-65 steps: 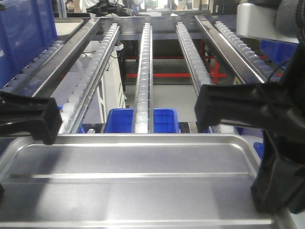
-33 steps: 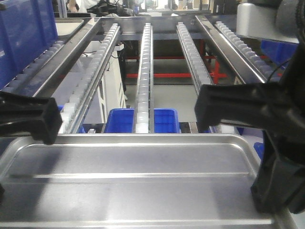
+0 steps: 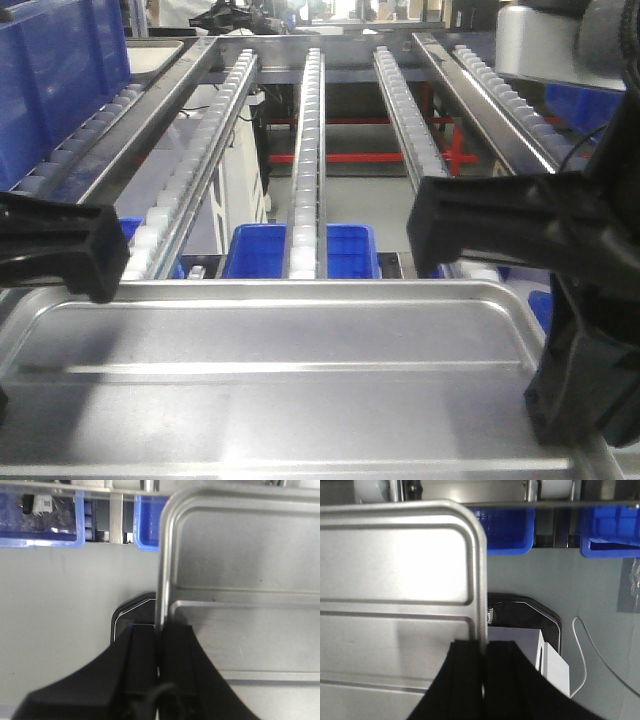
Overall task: Grab silver tray and stack on right shelf
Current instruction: 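Hold the tray in both grippers while the base drives to the other shelf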
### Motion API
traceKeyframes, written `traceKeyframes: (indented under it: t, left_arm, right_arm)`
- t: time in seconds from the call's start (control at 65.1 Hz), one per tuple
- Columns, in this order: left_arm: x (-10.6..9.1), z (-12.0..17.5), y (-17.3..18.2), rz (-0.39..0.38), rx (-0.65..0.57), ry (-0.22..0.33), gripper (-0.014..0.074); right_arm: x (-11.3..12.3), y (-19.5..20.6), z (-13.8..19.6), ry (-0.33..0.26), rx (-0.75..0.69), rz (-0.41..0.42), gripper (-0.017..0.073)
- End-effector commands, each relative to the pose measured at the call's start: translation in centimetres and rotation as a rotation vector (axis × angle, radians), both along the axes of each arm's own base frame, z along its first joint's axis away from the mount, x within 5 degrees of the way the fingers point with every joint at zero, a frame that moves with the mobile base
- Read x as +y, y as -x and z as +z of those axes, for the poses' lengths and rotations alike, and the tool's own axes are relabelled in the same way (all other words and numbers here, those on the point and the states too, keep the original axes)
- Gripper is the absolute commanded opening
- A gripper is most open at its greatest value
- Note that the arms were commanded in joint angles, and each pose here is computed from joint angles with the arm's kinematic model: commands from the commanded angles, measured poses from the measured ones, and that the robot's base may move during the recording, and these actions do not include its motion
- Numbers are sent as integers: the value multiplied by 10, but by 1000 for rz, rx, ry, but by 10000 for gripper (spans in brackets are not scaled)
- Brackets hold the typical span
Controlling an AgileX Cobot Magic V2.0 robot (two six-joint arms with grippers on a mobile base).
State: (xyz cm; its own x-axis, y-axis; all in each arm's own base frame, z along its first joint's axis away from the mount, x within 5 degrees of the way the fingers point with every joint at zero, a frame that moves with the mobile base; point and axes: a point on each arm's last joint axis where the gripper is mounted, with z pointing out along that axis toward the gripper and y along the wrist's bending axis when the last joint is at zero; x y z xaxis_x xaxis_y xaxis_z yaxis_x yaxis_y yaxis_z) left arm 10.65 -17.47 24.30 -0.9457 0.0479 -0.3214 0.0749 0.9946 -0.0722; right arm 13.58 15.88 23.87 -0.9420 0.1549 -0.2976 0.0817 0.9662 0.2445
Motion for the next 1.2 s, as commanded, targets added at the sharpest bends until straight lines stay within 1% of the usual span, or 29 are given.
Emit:
traceKeyframes:
  t: [0.0,0.338,0.537,1.182]
  left_arm:
    - [6,10,0,5,-28,-30,-101]
    - [6,10,0,5,-28,-30,-101]
    - [6,10,0,5,-28,-30,-101]
    - [6,10,0,5,-28,-30,-101]
  right_arm:
    - [-3,-2,11,7,-49,12,71]
    - [-4,-2,11,9,-48,12,71]
    - [-5,-1,10,27,-37,8,71]
    - [-8,1,9,57,-18,1,71]
